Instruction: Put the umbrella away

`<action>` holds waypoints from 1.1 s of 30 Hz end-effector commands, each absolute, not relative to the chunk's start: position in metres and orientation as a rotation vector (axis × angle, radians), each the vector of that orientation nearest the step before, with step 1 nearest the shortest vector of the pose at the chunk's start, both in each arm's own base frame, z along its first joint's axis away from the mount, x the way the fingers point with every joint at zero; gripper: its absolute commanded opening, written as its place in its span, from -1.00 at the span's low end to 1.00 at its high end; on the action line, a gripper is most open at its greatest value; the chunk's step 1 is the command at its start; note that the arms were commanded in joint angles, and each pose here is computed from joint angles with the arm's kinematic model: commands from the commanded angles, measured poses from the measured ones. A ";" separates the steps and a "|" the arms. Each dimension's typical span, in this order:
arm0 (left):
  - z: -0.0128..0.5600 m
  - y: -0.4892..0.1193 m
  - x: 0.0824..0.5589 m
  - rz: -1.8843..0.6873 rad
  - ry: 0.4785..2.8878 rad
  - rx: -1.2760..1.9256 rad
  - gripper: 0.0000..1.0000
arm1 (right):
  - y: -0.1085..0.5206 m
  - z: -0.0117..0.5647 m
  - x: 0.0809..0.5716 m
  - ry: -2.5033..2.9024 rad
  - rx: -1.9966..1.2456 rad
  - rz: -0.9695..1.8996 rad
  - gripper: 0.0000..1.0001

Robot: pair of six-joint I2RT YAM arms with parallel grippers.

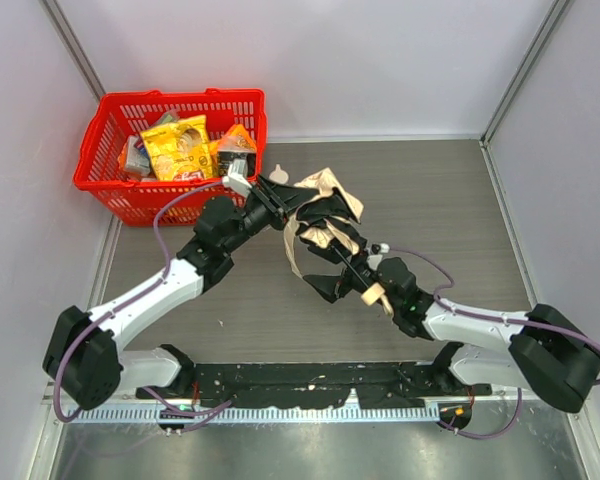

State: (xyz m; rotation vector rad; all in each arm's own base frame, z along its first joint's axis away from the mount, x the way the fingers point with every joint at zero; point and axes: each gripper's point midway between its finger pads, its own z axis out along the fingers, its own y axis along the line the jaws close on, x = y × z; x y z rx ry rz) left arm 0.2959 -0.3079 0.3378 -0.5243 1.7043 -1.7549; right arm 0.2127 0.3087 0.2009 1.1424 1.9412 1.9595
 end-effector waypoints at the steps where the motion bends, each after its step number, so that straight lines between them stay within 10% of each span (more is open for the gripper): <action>1: 0.405 -0.301 0.293 -1.889 1.472 -0.467 -1.00 | 0.305 0.215 0.220 1.795 1.306 2.061 0.62; 33: 0.421 -0.313 0.288 -1.962 1.419 -0.447 -1.00 | 0.325 0.238 0.213 1.732 1.348 2.166 0.57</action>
